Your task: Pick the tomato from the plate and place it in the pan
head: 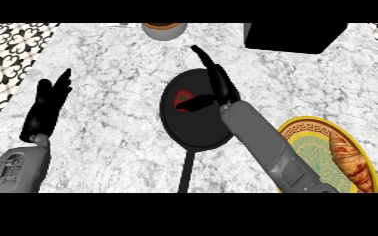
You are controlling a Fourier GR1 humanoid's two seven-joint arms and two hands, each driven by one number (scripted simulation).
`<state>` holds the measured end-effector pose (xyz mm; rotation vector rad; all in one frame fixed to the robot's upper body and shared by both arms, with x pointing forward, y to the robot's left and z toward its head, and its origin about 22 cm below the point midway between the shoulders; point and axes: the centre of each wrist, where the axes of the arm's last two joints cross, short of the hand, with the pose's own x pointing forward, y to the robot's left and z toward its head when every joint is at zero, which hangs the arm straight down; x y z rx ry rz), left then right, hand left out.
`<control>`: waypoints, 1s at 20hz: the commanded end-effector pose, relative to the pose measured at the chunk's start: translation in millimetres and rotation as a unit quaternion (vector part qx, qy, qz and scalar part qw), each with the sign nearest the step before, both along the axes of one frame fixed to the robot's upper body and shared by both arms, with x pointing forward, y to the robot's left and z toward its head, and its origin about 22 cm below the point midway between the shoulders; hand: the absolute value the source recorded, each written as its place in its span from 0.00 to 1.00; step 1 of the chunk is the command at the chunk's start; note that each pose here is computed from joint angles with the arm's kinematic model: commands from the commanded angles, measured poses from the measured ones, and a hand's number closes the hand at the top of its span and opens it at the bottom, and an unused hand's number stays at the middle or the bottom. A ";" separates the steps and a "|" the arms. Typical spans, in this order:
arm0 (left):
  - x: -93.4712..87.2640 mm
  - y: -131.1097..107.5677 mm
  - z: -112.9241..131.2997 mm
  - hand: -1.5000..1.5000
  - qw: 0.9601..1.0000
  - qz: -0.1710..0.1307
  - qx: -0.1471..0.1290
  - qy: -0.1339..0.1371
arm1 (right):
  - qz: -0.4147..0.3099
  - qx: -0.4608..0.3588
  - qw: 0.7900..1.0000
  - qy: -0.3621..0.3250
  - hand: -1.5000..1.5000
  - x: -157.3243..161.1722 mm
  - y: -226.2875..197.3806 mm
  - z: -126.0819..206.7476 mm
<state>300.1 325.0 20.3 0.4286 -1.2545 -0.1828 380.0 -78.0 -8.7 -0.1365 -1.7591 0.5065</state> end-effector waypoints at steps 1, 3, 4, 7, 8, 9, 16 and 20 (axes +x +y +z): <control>-15.4 10.3 -8.3 0.50 1.000 0.023 0.003 0.001 | -0.031 0.027 0.999 0.010 0.00 10.7 -9.7 1.0; -12.0 22.0 8.0 0.50 1.000 0.028 0.002 0.005 | -0.050 0.032 0.998 0.008 0.00 16.3 -14.4 2.8; -13.9 19.2 -0.9 0.50 0.999 0.037 -0.004 0.005 | -0.062 0.036 0.997 0.016 0.00 27.5 -20.6 15.2; -27.7 26.0 -9.0 0.50 0.999 0.039 0.003 0.008 | -0.063 0.063 0.996 0.002 0.00 31.6 -66.9 10.2; -13.8 24.7 -6.1 0.50 0.999 0.046 0.002 0.013 | -0.061 0.063 0.996 -0.001 0.00 32.7 -86.2 12.1; -27.5 19.3 -9.2 0.50 0.999 0.048 0.002 0.007 | -0.068 0.062 0.996 0.000 0.00 37.3 -127.6 19.0; -27.6 23.5 -0.1 0.50 0.999 0.047 0.000 0.007 | -0.049 0.070 0.996 0.009 0.00 39.1 -212.1 37.9; -34.1 21.2 -10.7 0.50 0.999 0.046 -0.005 0.007 | -0.038 0.062 0.997 0.020 0.00 27.5 -266.3 48.1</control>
